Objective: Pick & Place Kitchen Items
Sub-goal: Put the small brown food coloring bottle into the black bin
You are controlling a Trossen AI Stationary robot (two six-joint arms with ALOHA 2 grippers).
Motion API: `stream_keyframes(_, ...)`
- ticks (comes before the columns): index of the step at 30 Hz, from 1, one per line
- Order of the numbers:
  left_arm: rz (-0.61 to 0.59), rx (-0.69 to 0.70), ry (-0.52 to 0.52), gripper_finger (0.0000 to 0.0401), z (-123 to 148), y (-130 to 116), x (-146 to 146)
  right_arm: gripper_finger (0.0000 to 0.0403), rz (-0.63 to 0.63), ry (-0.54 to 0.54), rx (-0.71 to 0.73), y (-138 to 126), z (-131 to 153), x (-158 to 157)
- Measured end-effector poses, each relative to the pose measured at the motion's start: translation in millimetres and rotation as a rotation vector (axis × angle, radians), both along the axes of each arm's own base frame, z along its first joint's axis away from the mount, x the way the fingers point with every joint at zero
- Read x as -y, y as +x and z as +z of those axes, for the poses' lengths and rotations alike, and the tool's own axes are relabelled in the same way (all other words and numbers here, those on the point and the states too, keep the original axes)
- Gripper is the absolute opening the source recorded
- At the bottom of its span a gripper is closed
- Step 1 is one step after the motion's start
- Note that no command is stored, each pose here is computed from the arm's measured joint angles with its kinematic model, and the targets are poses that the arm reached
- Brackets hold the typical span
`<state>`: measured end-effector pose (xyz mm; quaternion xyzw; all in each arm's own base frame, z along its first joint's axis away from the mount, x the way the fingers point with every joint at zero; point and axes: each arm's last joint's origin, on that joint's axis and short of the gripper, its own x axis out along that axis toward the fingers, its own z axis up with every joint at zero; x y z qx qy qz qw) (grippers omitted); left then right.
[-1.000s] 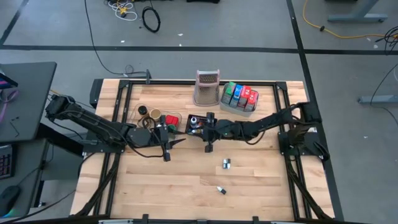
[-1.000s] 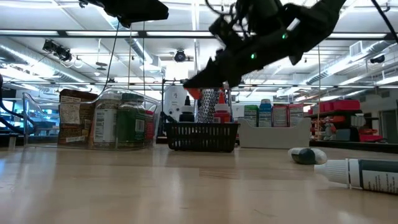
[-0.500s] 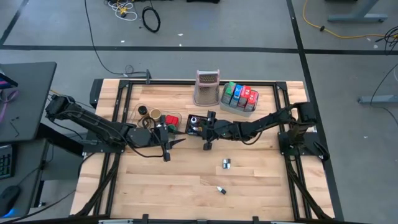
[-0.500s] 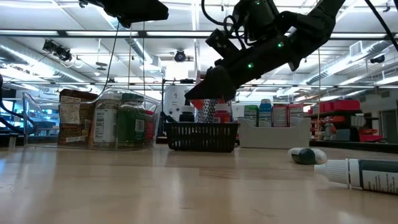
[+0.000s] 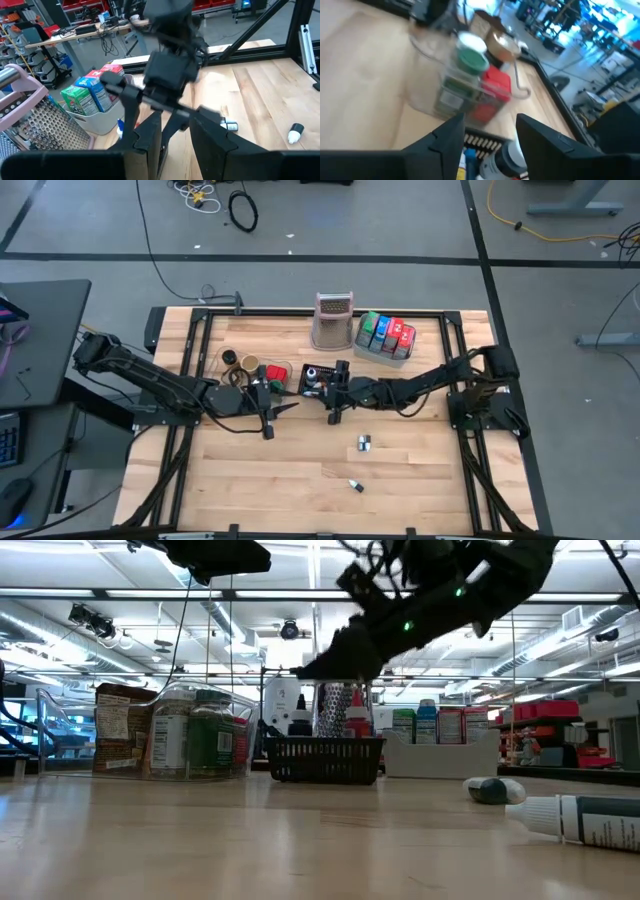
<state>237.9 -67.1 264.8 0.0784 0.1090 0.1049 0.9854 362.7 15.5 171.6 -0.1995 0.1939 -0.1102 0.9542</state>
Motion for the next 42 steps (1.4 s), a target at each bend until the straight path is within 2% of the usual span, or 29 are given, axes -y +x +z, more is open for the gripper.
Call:
stream_keyframes(8,-0.069,-0.006,-0.016,0.0110,-0.3,0.3,2.1,0.0183,0.103,-0.010,-0.026,-21.1,35.1,-28.0)
stream_keyframes(12,-0.080,-0.007,-0.018,0.0110,-0.4,0.3,2.4,0.0182,0.198,-0.005,-0.191,-40.1,38.1,-38.5)
stream_keyframes(15,-0.080,-0.007,-0.018,0.0110,-0.3,0.4,2.4,0.0182,0.251,0.058,-0.288,-51.5,36.1,-46.4)
stream_keyframes(22,-0.079,-0.004,-0.019,0.0110,-0.1,0.4,2.4,0.0201,0.335,0.200,-0.531,-72.6,20.3,-64.5)
stream_keyframes(27,-0.079,-0.005,-0.018,0.0110,-0.1,0.4,2.4,0.0229,0.322,0.212,-0.686,-87.8,10.9,-71.3)
stream_keyframes(35,-0.079,-0.004,-0.018,0.0110,-0.1,0.4,2.3,0.0247,0.377,0.153,-0.762,-106.2,-17.7,-67.9)
stream_keyframes(42,-0.079,-0.004,-0.019,0.0110,0.0,0.4,2.4,0.0247,0.441,0.088,-0.729,-115.6,-40.3,-62.6)
